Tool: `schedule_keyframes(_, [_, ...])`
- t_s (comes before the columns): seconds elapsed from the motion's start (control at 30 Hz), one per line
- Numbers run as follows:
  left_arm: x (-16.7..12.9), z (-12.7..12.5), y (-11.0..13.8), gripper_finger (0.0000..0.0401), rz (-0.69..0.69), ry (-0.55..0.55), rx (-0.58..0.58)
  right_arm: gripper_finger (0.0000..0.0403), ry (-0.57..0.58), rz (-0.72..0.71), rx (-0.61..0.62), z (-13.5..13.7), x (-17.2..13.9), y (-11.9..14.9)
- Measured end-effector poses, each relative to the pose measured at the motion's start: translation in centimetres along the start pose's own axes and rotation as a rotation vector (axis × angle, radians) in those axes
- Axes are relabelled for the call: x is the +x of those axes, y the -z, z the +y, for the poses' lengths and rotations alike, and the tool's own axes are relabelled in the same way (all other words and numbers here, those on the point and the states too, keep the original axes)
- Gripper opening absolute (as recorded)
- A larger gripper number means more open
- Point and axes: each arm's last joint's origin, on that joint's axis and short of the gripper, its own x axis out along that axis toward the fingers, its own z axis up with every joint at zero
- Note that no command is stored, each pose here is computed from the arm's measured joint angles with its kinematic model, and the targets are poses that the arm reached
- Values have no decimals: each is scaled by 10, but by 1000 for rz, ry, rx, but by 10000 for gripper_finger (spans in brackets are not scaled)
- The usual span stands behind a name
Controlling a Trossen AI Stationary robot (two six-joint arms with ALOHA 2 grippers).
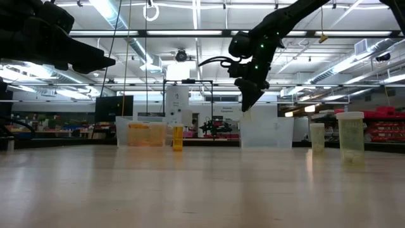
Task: Pick and place medicine bottles into bin by pill shape (circle, oval)
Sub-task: Put the small yellow pill bottle into the right transparent bin
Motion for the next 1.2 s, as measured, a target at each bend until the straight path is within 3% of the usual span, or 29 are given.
schedule_keyframes(0.7, [0, 0, 0, 341, 0, 0, 0, 135, 13, 88, 167, -37, 41, 46])
schedule_keyframes(0.97, [0, 0, 0, 341, 0, 0, 0, 135, 25, 95, 276, -42, 45, 52])
schedule_keyframes(1.2, [0, 0, 0, 341, 0, 0, 0, 143, 25, 99, 285, -42, 45, 52])
